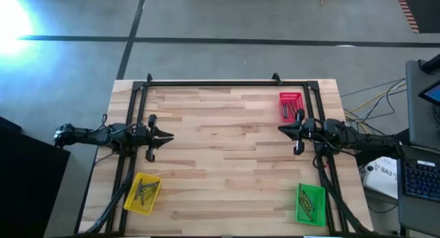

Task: Sort crayons
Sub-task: Return to Home Position

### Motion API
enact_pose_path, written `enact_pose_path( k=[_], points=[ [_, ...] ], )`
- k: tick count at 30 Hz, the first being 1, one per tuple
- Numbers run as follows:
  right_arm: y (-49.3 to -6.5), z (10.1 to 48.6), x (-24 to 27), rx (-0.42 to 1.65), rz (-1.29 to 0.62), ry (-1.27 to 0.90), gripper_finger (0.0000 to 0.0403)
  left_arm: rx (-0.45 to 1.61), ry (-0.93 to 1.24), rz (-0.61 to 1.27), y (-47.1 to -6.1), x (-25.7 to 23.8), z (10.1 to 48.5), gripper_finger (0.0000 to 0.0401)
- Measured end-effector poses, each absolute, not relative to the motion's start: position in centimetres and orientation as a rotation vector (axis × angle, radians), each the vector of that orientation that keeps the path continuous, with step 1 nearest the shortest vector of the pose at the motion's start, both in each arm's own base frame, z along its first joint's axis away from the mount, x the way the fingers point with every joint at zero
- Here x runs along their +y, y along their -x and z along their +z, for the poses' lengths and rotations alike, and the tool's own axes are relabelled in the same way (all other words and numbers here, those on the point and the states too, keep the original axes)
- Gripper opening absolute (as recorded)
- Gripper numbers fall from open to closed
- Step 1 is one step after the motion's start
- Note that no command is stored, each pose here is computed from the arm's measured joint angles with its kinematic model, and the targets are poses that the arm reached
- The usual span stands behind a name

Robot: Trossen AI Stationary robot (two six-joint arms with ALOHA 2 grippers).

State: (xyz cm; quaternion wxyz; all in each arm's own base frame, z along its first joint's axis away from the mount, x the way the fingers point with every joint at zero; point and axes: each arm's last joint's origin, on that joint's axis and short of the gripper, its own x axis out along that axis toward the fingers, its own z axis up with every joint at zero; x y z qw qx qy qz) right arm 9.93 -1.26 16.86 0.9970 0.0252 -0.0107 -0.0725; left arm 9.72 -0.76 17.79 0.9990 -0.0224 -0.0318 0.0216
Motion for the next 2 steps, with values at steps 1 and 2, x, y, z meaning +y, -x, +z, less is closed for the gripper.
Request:
enact_pose_path(
  k=[1,2],
  points=[
    [-9.93,16.86,-1.26,-0.021,-0.145,-0.050,0.0013,-0.064,0.045,0.043,-9.72,-0.76,17.79,0.0040],
    [-9.93,16.86,-1.26,-0.021,-0.145,-0.050,0.0013,-0.064,0.045,0.043,-9.72,-0.76,17.79,0.0040]
  ],
)
